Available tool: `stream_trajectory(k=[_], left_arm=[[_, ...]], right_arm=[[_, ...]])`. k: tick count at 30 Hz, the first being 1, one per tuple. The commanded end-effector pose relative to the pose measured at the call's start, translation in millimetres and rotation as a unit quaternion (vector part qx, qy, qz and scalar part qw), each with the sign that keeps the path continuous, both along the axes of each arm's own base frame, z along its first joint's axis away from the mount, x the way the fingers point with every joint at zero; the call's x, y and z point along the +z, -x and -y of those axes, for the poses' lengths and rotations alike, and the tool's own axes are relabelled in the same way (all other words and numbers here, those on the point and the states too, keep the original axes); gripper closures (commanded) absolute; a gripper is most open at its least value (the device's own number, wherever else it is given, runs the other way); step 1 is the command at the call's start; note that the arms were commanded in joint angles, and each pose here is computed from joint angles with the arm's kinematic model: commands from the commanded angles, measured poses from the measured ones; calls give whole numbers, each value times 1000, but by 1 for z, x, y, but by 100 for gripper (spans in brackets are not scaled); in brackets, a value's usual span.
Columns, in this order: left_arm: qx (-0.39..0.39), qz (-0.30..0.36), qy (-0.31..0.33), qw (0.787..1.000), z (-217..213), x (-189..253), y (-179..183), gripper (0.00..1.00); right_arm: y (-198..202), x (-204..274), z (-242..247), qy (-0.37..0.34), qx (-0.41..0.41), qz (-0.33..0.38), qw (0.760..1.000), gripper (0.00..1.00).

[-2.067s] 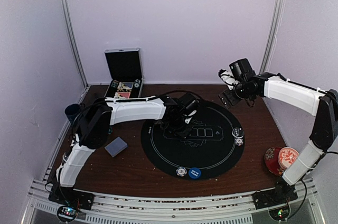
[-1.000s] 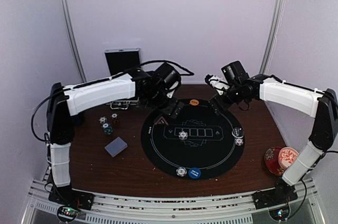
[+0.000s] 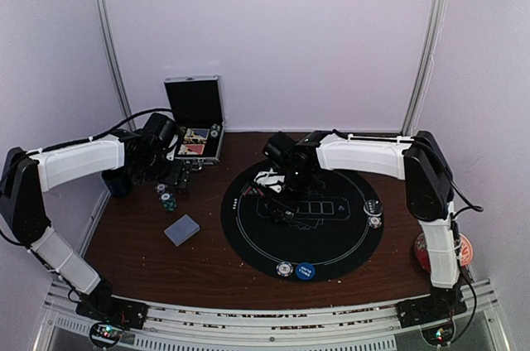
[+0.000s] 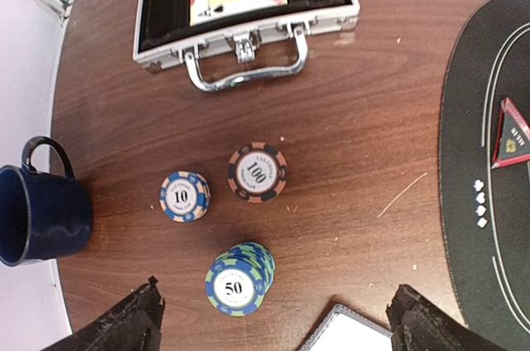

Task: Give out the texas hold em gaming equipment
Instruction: Pick up the pile of poker chips from the poker table mat.

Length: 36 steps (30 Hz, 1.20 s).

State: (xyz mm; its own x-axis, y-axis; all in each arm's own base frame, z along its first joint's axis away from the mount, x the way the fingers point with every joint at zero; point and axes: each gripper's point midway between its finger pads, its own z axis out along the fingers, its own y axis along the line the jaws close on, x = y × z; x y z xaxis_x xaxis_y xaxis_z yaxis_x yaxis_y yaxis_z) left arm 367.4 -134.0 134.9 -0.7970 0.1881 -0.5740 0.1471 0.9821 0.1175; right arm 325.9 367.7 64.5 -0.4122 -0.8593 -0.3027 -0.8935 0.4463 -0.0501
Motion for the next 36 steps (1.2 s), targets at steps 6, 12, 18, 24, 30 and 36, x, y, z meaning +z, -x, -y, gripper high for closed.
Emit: stream_trajectory(k=[6,12,18,24,30,36], left_arm=[[1,29,10,1000,1,11,-7,2],[2,25,9,1000,1,8,-6,2],[3,23,8,1000,1,5,-7,2],[4,21,9,1000,1,4,-7,2],[3,20,8,1000,1,3,-7,2],[3,16,7,1000,2,0,-7,2]], right_arm=[[-14,-37,15,54,-34,18,998,6],[-18,-31,17,42,-37,23,998,9],[-22,-44,28,41,-53,-9,998,17],[-25,-51,37,44,-61,-28,997,25],[-19,-55,35,45,-49,-39,997,34],[-15,-54,31,44,-37,-38,998,32]])
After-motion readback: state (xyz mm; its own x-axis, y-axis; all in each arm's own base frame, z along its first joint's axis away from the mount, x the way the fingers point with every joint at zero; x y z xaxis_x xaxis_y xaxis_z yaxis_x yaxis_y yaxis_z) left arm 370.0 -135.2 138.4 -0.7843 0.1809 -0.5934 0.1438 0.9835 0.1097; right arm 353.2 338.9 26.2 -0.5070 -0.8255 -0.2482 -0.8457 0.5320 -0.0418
